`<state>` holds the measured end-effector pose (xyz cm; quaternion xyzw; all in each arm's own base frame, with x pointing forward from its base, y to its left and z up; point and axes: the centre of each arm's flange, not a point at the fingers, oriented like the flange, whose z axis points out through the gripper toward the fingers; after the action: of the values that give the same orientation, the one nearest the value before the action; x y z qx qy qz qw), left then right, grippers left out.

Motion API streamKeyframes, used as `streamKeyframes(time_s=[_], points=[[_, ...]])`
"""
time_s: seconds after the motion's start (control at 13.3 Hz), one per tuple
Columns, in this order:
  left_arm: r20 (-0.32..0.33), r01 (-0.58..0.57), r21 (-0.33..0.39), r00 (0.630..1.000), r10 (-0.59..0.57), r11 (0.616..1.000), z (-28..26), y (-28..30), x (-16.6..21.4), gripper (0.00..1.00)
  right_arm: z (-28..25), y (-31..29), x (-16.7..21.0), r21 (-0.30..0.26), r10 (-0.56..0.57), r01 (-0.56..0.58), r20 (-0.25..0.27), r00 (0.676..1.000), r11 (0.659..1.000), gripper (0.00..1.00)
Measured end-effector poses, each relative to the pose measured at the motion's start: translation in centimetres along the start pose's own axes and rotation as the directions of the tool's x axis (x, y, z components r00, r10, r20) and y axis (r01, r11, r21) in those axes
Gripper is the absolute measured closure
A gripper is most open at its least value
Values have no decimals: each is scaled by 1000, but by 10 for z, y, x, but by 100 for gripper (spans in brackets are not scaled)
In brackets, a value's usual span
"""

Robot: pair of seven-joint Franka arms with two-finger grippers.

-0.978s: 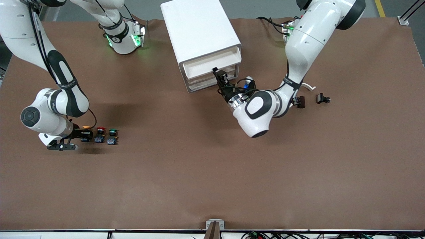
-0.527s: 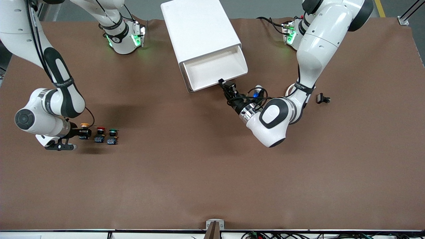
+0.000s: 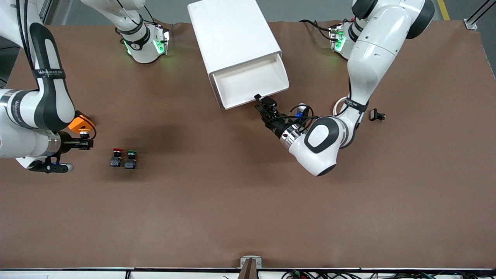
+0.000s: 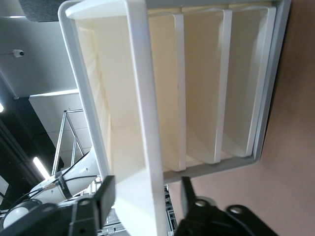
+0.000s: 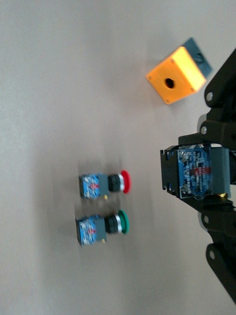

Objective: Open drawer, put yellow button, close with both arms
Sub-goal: 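Carry the yellow button over the drawer with the right gripper while the left gripper withdraws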

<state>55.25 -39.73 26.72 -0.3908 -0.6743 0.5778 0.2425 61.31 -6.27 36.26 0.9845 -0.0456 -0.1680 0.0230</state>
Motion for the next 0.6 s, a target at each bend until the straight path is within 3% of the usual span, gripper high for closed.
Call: streamKeyframes(time_s=[0.23,0.6], points=[[7,-37,-73,999,38,997,-27,-14,-8,1,-38,-53,-15,-34,70,-68,60,996,997,58],[-70,-151,-270,988,137,951,-85,-40,-1,0,-80,-169,-67,-44,265,-261,121,957,964,58]])
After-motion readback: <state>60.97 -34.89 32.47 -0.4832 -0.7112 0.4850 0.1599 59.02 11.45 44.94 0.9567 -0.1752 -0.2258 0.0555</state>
